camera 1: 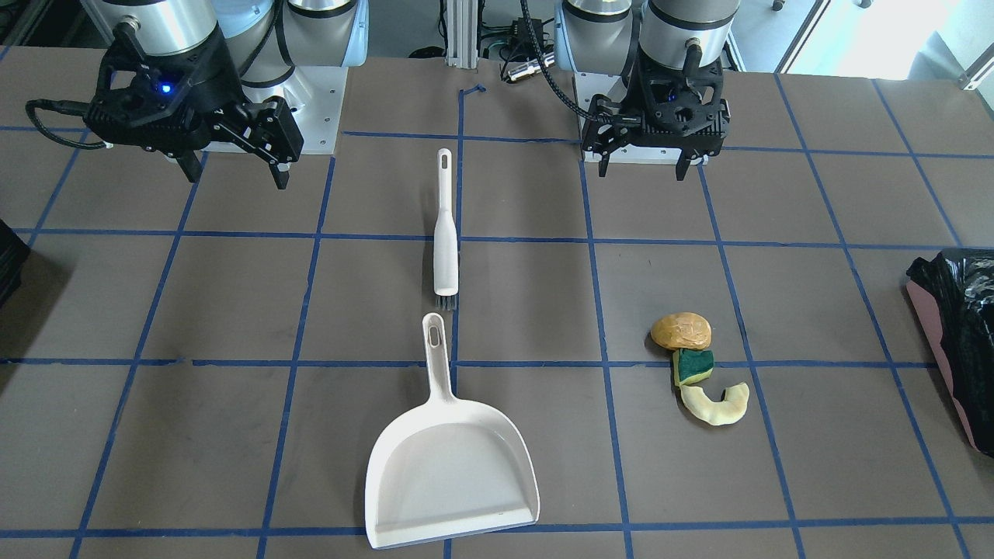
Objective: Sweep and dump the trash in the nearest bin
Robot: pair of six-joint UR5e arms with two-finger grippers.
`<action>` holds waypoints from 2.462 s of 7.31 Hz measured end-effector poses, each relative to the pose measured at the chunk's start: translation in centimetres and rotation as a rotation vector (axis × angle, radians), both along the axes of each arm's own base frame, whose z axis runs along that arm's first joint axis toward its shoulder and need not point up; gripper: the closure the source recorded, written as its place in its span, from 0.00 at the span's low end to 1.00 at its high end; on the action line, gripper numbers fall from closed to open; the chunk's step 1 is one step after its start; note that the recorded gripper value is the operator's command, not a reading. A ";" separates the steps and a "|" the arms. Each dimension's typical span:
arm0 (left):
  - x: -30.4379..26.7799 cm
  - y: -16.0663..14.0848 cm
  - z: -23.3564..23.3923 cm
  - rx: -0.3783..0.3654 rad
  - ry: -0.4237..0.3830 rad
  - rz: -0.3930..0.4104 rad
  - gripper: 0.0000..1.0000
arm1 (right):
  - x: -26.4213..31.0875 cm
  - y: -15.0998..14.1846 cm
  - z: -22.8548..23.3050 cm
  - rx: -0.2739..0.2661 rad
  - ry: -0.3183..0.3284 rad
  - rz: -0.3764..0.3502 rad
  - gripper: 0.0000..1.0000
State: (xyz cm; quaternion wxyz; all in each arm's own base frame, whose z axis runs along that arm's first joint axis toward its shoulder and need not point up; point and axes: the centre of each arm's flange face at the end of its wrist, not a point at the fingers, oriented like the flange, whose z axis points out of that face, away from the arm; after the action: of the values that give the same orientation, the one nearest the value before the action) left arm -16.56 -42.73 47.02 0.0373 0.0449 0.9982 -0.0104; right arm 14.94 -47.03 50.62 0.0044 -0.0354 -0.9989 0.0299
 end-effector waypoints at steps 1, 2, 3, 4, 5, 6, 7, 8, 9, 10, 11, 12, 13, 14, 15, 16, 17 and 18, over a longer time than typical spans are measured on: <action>0.0 0.0 0.0 0.000 0.000 -0.001 0.00 | 0.0 0.0 -0.1 0.002 0.000 0.000 0.00; 0.1 -0.1 -0.1 0.000 -0.001 -0.001 0.00 | 0.0 0.0 -0.2 0.004 0.002 0.000 0.00; 0.1 -0.1 -0.1 -0.002 -0.001 0.000 0.00 | 0.0 0.0 -0.2 0.005 0.001 0.000 0.00; 0.1 -0.2 -0.3 -0.001 -0.001 0.002 0.00 | 0.0 0.0 -0.3 0.006 0.001 0.001 0.00; 0.1 -0.3 -0.4 0.001 -0.002 0.003 0.00 | 0.0 0.0 -0.3 0.007 0.002 0.001 0.00; 0.1 -0.4 -0.5 0.002 -0.003 0.003 0.00 | 0.0 -0.1 -0.4 0.009 0.002 0.002 0.00; 0.1 -0.4 -0.5 0.003 -0.003 0.002 0.00 | 0.0 0.0 -0.5 0.011 0.002 0.003 0.00; 0.1 -0.5 -0.7 0.006 -0.004 0.001 0.00 | 0.0 0.0 -0.5 0.012 0.003 0.004 0.00; 0.1 -0.6 -0.9 0.010 -0.005 0.000 0.00 | 0.0 0.0 -0.5 0.012 0.004 0.005 0.00; 0.1 -0.7 -1.0 0.012 -0.006 -0.001 0.00 | 0.0 0.0 -0.5 0.012 0.004 0.006 0.00; 0.1 -0.7 -1.0 0.013 -0.007 0.000 0.00 | 0.0 0.0 -0.5 0.012 0.004 0.007 0.00; 0.1 -0.7 -1.0 0.015 -0.008 0.001 0.00 | 0.0 0.0 -0.5 0.012 0.004 0.007 0.00; 0.2 -0.6 -1.2 0.018 -0.008 0.002 0.00 | 0.0 0.0 -0.5 0.012 0.004 0.007 0.00; 0.1 -0.5 -1.6 0.024 -0.007 0.002 0.00 | 0.0 0.0 -0.5 0.012 0.003 0.007 0.00; 0.1 -0.5 -1.8 0.022 -0.006 0.003 0.00 | 0.0 0.0 -0.5 0.012 0.003 0.007 0.00; 0.1 -0.8 -1.8 0.005 -0.003 0.004 0.00 | 0.0 0.0 -0.5 0.013 0.003 0.007 0.00; 0.0 -1.3 -1.9 -0.010 0.003 0.004 0.00 | 0.0 0.3 -1.0 0.027 0.004 0.009 0.00; -0.3 -1.8 -2.2 -0.013 0.025 0.015 0.00 | 0.0 1.3 -1.9 0.057 0.005 0.016 0.00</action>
State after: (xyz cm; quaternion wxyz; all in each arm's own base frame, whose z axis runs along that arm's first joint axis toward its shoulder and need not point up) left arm -16.88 -44.57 44.87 0.0250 0.0369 0.9989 -0.0174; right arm 14.95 -45.69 48.71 0.0076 -0.0270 -0.9996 0.0017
